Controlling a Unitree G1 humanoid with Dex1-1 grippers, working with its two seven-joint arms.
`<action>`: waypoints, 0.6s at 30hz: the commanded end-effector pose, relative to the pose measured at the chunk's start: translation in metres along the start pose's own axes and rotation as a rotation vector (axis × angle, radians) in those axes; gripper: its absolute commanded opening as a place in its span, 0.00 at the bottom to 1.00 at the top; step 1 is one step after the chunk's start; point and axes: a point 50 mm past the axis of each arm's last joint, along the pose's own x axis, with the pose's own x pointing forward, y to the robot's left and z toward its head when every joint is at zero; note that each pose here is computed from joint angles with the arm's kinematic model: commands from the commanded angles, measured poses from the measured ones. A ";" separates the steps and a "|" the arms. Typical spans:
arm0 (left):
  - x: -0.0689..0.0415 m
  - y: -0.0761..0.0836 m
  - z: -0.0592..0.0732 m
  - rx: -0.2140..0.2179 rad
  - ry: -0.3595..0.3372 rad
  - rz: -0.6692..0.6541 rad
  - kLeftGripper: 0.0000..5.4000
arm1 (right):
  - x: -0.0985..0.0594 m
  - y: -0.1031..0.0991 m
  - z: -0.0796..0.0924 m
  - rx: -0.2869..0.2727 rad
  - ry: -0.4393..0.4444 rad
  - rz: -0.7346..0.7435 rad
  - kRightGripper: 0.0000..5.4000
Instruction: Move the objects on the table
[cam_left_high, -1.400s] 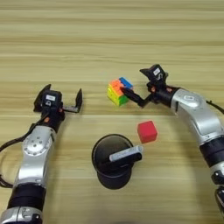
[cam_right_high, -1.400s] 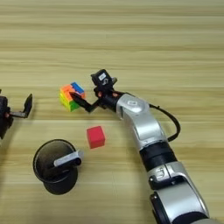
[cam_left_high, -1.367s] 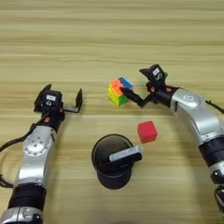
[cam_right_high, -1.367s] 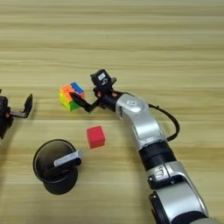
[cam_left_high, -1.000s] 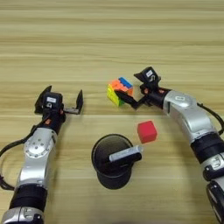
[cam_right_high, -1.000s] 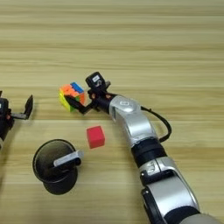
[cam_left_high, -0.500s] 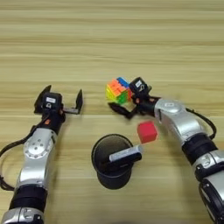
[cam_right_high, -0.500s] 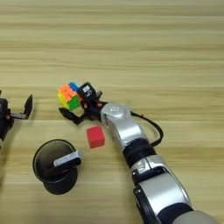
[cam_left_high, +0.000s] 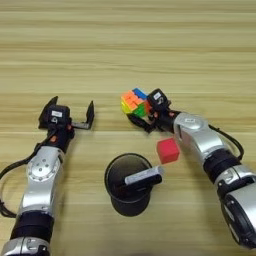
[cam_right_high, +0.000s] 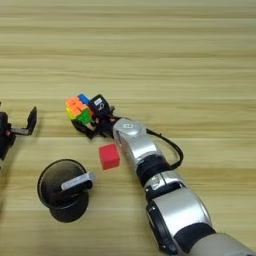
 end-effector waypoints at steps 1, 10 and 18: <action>-0.001 -0.002 0.001 0.014 -0.008 -0.019 1.00 | 0.004 -0.001 0.009 -0.022 -0.021 0.001 0.66; -0.001 -0.004 0.002 0.013 -0.014 -0.041 1.00 | 0.003 -0.001 0.012 -0.025 -0.045 0.010 0.61; -0.002 -0.005 0.005 -0.001 -0.053 -0.031 1.00 | -0.005 -0.006 0.019 -0.035 -0.095 0.011 0.61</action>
